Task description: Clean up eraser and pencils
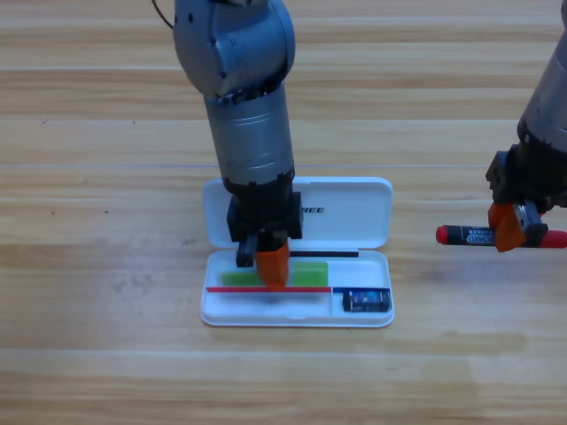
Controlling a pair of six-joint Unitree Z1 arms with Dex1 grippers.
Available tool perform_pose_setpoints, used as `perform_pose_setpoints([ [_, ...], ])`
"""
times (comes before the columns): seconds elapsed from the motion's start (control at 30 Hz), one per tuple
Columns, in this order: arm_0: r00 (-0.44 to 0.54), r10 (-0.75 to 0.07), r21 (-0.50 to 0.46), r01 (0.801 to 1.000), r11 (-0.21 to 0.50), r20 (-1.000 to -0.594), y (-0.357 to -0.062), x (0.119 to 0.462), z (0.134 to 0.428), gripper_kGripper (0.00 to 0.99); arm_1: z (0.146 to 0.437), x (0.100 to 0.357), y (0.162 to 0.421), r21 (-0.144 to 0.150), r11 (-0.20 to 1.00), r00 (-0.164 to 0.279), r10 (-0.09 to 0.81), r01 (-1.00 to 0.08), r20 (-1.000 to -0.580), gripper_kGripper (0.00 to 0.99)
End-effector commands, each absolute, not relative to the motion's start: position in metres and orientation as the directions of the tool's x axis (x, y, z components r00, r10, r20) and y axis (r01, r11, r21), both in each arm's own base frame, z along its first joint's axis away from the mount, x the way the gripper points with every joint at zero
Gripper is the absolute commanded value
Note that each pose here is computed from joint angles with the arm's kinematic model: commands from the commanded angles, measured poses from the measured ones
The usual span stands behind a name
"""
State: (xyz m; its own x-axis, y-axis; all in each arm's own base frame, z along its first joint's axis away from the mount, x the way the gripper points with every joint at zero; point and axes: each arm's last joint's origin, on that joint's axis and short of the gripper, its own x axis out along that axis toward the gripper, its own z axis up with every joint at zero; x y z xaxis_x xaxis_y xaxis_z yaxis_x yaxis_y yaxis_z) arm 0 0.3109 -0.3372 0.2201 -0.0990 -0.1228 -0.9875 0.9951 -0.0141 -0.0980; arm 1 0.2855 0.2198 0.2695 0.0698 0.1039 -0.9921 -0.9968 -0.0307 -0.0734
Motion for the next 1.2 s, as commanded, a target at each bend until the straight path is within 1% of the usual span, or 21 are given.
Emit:
perform_pose_setpoints([
  [0.03, -0.141, -0.085, -0.143, 0.990, 0.017, -0.986, -0.336, 0.319, 0.190, 0.000, 0.254, 0.283, 0.226, -0.024, -0.047, 0.021, 0.075, -0.999, -0.997, 0.000],
  [0.37, -0.166, -0.077, -0.168, 0.986, 0.019, -0.983, -0.338, 0.320, 0.177, 0.000, 0.255, 0.282, 0.226, -0.027, -0.045, 0.023, 0.077, -0.999, -0.997, 0.000],
  [0.73, -0.160, -0.081, -0.162, 0.987, 0.018, -0.984, -0.338, 0.320, 0.181, 0.000, 0.257, 0.281, 0.226, -0.032, -0.045, 0.029, 0.080, -0.998, -0.996, 0.000],
  [0.87, -0.154, -0.087, -0.157, 0.987, 0.028, -0.984, -0.337, 0.319, 0.188, 0.000, 0.257, 0.281, 0.227, -0.033, -0.046, 0.029, 0.078, -0.998, -0.996, 0.000],
  [0.9, -0.151, -0.091, -0.154, 0.988, 0.029, -0.984, -0.336, 0.318, 0.191, 0.222, 0.257, 0.280, 0.226, -0.033, -0.045, 0.029, 0.078, -0.998, -0.996, 0.000],
  [0.93, -0.150, -0.092, -0.153, 0.988, 0.032, -0.984, -0.335, 0.317, 0.193, 0.509, 0.257, 0.280, 0.226, -0.032, -0.045, 0.028, 0.077, -0.998, -0.997, 0.000],
  [0.97, -0.145, -0.092, -0.149, 0.988, 0.038, -0.985, -0.335, 0.317, 0.195, 0.764, 0.258, 0.280, 0.226, -0.033, -0.045, 0.029, 0.078, -0.998, -0.996, 0.000],
  [1.0, -0.143, -0.094, -0.147, 0.988, 0.039, -0.985, -0.334, 0.316, 0.199, 0.914, 0.258, 0.280, 0.227, -0.036, -0.046, 0.032, 0.080, -0.998, -0.996, 0.000],
  [1.03, -0.142, -0.097, -0.146, 0.988, 0.038, -0.985, -0.333, 0.316, 0.201, 0.983, 0.258, 0.279, 0.226, -0.033, -0.046, 0.029, 0.078, -0.998, -0.996, 0.000],
  [1.2, -0.140, -0.101, -0.145, 0.988, 0.044, -0.985, -0.331, 0.313, 0.206, 0.990, 0.261, 0.277, 0.226, -0.040, -0.048, 0.036, 0.082, -0.998, -0.996, 0.000],
])
